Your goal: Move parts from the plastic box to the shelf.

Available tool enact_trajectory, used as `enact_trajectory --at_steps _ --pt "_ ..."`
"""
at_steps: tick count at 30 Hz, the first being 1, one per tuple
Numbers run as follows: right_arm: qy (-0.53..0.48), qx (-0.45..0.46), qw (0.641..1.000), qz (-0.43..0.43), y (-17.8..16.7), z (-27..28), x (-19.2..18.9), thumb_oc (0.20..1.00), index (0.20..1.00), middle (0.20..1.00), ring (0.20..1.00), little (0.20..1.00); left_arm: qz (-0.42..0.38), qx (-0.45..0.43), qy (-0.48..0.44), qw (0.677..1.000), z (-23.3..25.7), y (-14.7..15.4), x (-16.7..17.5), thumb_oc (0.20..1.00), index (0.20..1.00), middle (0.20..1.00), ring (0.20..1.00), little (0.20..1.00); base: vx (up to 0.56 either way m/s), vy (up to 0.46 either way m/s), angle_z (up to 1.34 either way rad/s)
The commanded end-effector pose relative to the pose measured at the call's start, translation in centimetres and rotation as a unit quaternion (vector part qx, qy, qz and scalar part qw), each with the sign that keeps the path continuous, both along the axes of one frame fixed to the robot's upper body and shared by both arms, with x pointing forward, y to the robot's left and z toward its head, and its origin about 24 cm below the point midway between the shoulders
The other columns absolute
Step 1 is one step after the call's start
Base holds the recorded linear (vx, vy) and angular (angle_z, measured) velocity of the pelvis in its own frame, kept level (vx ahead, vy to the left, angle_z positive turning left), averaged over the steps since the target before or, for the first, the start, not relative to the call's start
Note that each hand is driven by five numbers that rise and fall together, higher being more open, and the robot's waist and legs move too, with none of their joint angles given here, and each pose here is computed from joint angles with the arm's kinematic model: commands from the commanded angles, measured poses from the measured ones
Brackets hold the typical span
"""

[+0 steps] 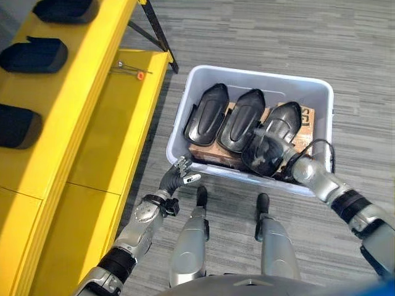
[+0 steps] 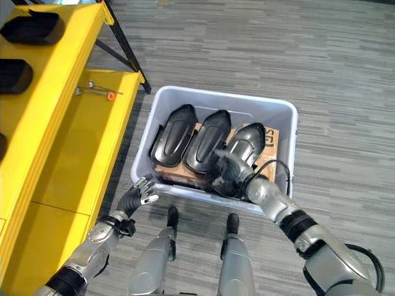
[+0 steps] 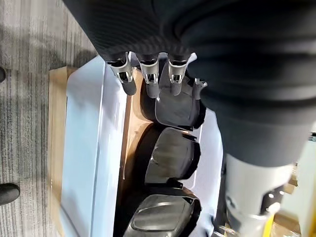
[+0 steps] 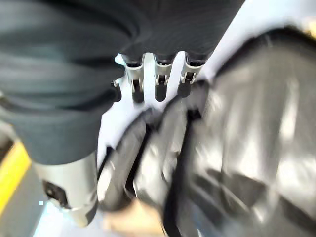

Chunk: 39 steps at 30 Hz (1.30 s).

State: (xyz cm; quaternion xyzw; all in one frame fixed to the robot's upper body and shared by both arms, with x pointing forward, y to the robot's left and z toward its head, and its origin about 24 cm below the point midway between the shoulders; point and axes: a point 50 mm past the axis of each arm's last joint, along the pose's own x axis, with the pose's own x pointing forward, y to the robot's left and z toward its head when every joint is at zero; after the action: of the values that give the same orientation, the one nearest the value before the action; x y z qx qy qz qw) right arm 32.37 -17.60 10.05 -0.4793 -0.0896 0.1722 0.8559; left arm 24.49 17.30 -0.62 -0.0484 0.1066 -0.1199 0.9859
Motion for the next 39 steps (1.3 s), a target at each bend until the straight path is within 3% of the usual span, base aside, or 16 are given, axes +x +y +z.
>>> enact_trajectory --at_steps 1,5,7,8,9,16,24,30,39 --pt "-0.112 0.028 0.993 0.024 -0.2 4.6 -0.7 1.0 1.0 1.0 1.0 1.0 -0.006 0.003 -0.043 0.999 1.4 -0.1 -0.4 1.0 1.0 1.0 1.0 1.0 0.0 0.0 -0.09" --pt "-0.188 0.126 0.974 -0.001 -0.9 6.9 -2.4 1.0 1.0 1.0 1.0 1.0 0.005 0.0 -0.043 0.999 1.3 0.0 -0.4 1.0 1.0 1.0 1.0 1.0 0.0 -0.003 -0.06" --pt "-0.188 0.126 0.974 -0.001 -1.0 6.9 -2.4 1.0 1.0 1.0 1.0 1.0 0.004 0.0 -0.043 0.999 1.4 0.0 -0.4 1.0 1.0 1.0 1.0 1.0 0.0 0.001 -0.02" --pt "-0.201 0.18 0.963 -0.014 -0.9 6.9 -2.9 1.0 1.0 1.0 1.0 1.0 0.01 -0.003 -0.044 0.999 1.4 -0.1 -0.4 1.0 1.0 1.0 1.0 1.0 0.01 0.005 -0.05" --pt "-0.198 0.231 0.952 -0.024 -0.8 6.5 -3.0 1.0 1.0 1.0 1.0 1.0 0.013 -0.004 -0.044 0.999 1.4 -0.2 -0.3 1.0 1.0 1.0 1.0 1.0 0.01 0.007 -0.05" --pt "-0.166 0.327 0.924 -0.109 0.2 3.2 -2.0 1.0 1.0 1.0 1.0 1.0 0.024 -0.004 -0.043 0.999 1.3 -0.8 -0.2 1.0 1.0 1.0 1.0 1.0 0.0 0.004 -0.04" --pt "-0.15 0.335 0.906 -0.21 -0.7 0.5 -0.9 1.0 1.0 1.0 1.0 1.0 0.033 0.007 -0.045 0.998 1.3 -0.7 -0.2 1.0 1.0 1.0 1.0 1.0 0.01 0.001 -0.01" --pt "-0.145 0.331 0.901 -0.24 -0.8 -0.5 -0.7 1.0 1.0 1.0 1.0 1.0 0.04 0.009 -0.045 0.998 1.3 -0.6 -0.3 1.0 1.0 1.0 1.0 1.0 0.0 0.0 0.0" --pt "-0.211 0.293 0.887 -0.286 -1.9 0.0 -1.4 1.0 1.0 1.0 1.0 1.0 0.049 0.019 -0.052 0.997 1.4 -0.5 -0.3 1.0 1.0 1.0 1.0 1.0 0.0 0.0 0.0"
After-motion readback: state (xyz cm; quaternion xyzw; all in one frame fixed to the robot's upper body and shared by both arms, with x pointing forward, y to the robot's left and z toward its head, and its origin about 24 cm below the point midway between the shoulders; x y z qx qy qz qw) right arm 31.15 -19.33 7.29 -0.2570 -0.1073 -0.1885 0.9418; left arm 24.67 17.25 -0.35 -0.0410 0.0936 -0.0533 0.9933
